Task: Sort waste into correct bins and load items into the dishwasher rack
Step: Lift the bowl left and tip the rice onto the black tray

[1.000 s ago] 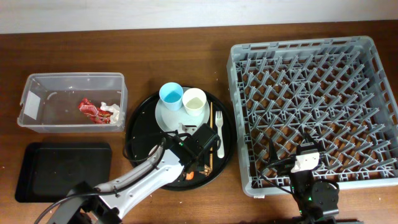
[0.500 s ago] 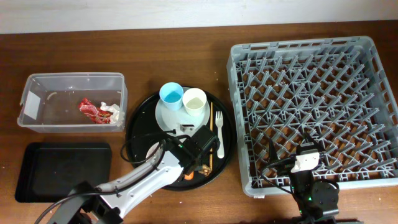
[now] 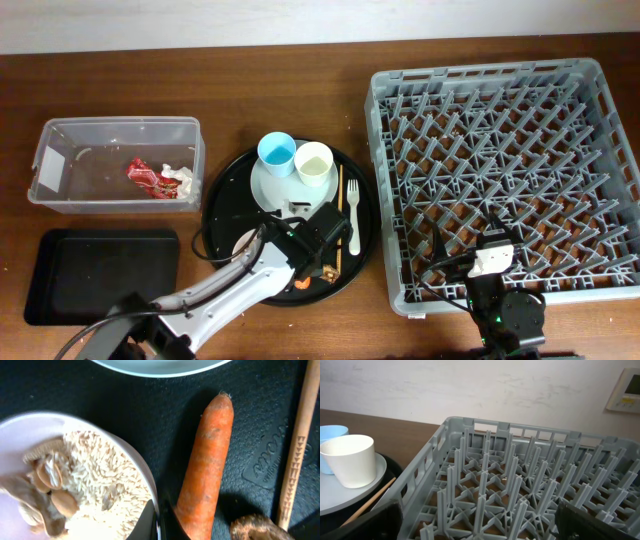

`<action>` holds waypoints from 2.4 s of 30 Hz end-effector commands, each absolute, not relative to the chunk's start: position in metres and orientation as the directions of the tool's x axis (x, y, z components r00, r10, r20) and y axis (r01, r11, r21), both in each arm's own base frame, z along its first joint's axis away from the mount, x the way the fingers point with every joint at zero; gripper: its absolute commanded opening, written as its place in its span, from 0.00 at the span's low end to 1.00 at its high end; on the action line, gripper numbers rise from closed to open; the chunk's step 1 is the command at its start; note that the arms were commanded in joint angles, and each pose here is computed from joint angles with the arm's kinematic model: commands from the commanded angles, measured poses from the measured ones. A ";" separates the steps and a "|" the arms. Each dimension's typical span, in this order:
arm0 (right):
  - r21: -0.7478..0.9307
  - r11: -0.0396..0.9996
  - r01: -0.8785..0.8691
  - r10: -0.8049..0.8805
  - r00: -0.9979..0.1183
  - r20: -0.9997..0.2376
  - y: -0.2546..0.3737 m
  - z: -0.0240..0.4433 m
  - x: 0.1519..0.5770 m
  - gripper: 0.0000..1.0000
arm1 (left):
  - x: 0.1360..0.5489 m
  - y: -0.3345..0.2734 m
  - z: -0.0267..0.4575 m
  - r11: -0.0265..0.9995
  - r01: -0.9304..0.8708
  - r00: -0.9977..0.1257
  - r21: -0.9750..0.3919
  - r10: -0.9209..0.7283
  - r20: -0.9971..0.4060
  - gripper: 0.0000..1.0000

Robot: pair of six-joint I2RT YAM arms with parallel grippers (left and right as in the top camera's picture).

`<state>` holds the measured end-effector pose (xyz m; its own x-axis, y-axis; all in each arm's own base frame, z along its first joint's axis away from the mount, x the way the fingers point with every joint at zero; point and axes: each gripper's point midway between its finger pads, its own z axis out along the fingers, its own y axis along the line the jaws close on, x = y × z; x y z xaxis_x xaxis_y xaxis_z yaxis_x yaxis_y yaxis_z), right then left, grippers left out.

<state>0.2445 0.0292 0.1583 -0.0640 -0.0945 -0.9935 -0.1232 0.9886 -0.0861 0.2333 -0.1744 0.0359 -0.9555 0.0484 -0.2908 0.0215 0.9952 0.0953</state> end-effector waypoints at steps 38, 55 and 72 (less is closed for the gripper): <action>-0.085 0.988 -0.131 -0.094 -0.069 -0.993 0.031 0.155 0.244 0.99 | 0.225 0.140 0.110 0.691 -0.702 -0.571 -0.173 -0.692 -0.442 0.00; -0.085 0.988 -0.131 -0.094 -0.069 -0.993 0.031 0.155 0.244 0.99 | 0.221 0.113 0.135 0.623 -0.140 -0.389 -0.770 -0.749 -0.535 0.00; -0.085 0.988 -0.131 -0.094 -0.069 -0.993 0.031 0.155 0.244 0.99 | 0.211 0.119 0.172 0.593 0.037 -0.249 -0.804 -0.774 -0.582 0.00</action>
<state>0.2445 0.0292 0.1582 -0.0644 -0.0945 -0.9934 -0.1232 0.9886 -0.0861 0.2158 0.1128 0.1631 -0.3013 -0.7729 -0.5585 0.0024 0.5851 -0.8110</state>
